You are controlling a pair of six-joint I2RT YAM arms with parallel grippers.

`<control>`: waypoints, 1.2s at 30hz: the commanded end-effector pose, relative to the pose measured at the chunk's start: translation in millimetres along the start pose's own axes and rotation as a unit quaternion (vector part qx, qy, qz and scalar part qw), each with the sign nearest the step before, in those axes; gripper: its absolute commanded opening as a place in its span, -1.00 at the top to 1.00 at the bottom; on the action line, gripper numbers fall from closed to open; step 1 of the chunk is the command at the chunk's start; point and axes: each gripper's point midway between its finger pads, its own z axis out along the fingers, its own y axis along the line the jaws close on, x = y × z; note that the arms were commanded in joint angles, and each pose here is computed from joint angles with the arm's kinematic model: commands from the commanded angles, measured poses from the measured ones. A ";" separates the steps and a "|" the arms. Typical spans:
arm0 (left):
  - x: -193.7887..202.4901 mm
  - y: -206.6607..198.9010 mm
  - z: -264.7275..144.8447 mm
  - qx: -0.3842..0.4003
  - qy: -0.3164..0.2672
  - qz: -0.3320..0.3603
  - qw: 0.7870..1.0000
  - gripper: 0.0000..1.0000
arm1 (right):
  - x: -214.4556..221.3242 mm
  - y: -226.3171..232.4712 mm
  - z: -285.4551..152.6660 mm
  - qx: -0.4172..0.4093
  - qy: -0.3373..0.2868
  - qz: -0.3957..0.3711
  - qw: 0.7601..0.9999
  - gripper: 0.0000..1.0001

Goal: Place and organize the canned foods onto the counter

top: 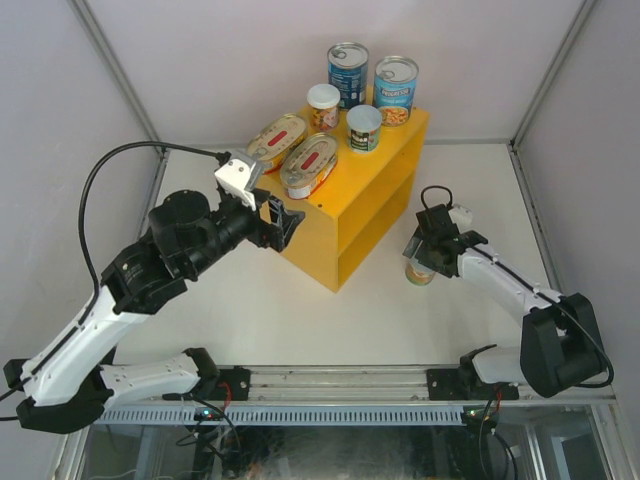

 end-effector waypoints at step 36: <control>6.6 14.7 -26.2 -0.025 -0.038 -0.036 0.998 -0.64 | -1.9 13.7 -125.8 -0.105 -0.088 -0.018 0.990 1.00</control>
